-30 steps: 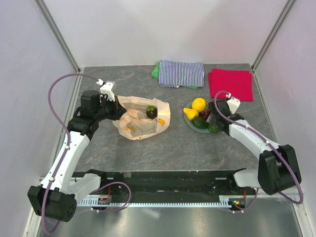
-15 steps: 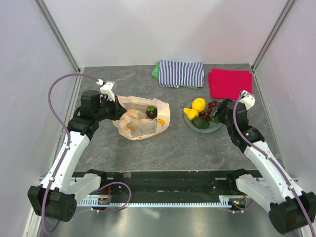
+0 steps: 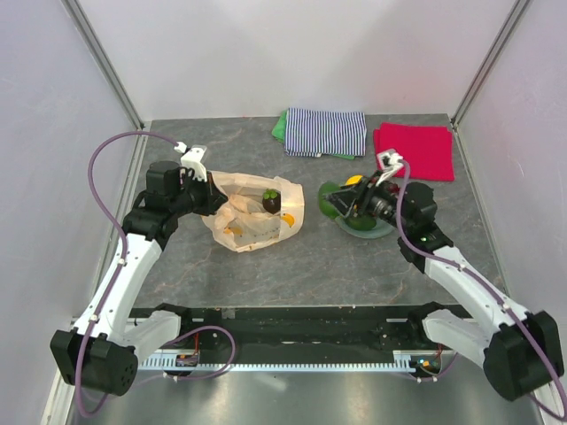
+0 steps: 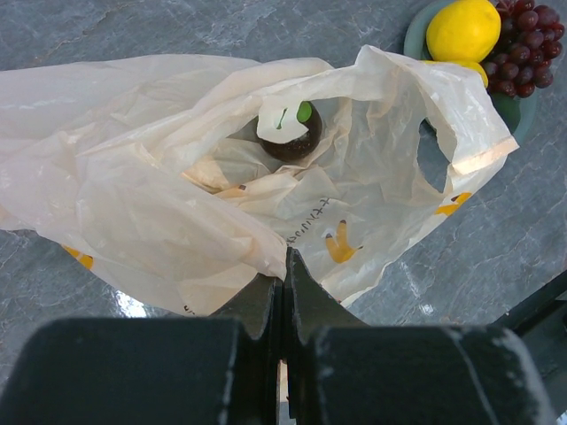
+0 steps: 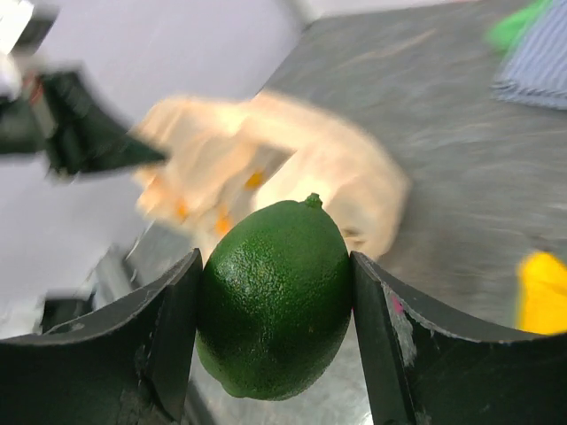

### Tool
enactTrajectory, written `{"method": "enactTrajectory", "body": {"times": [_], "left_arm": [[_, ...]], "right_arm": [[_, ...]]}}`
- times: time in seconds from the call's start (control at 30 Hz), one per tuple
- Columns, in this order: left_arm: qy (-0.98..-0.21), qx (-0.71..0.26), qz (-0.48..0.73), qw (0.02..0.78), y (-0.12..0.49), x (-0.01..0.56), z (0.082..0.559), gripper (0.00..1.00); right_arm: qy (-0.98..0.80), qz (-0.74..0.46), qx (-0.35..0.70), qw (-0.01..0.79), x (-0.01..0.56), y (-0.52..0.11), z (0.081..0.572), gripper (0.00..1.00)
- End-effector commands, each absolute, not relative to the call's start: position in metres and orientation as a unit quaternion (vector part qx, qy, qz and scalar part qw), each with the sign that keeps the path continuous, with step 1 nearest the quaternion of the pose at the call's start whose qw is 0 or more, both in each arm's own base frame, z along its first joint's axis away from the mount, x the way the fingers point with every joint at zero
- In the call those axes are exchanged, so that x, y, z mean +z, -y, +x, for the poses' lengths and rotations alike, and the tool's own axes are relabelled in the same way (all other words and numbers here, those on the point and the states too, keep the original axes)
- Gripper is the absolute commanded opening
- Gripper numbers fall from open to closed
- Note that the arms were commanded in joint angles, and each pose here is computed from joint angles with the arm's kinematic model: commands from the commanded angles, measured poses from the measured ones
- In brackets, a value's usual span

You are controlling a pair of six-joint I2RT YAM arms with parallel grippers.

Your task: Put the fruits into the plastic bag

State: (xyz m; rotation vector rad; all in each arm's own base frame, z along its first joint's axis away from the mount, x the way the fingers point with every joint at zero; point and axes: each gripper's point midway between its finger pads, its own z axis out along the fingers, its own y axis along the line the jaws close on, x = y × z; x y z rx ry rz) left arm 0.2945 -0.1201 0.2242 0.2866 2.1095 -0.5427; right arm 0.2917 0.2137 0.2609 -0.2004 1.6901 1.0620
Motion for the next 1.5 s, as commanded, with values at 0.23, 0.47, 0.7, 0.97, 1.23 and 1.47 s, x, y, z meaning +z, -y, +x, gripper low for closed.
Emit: {"method": "enactTrajectory", "body": {"times": [0.23, 0.47, 0.7, 0.97, 1.23, 1.47], "left_arm": [[-0.854, -0.226, 0.131, 0.45, 0.123, 0.219, 0.295, 0.02], [-0.854, -0.23, 0.132, 0.448, 0.124, 0.22, 0.294, 0.02], [-0.852, -0.229, 0.132, 0.452, 0.123, 0.221, 0.294, 0.01], [-0.849, -0.236, 0.137, 0.453, 0.126, 0.224, 0.292, 0.02], [-0.848, -0.238, 0.138, 0.452, 0.127, 0.224, 0.292, 0.01], [-0.848, -0.241, 0.139, 0.452, 0.128, 0.224, 0.292, 0.02]], "right_arm": [[-0.674, -0.3, 0.473, 0.482, 0.276, -0.331, 0.262, 0.07], [-0.724, -0.327, 0.381, 0.473, 0.247, -0.373, 0.281, 0.08], [-0.781, -0.31, 0.299, 0.453, 0.199, -0.393, 0.314, 0.07], [-0.811, -0.26, 0.237, 0.467, 0.161, -0.416, 0.356, 0.06], [-0.819, -0.21, 0.194, 0.497, 0.123, -0.422, 0.387, 0.05], [-0.828, -0.205, 0.178, 0.491, 0.096, -0.426, 0.396, 0.13]]}}
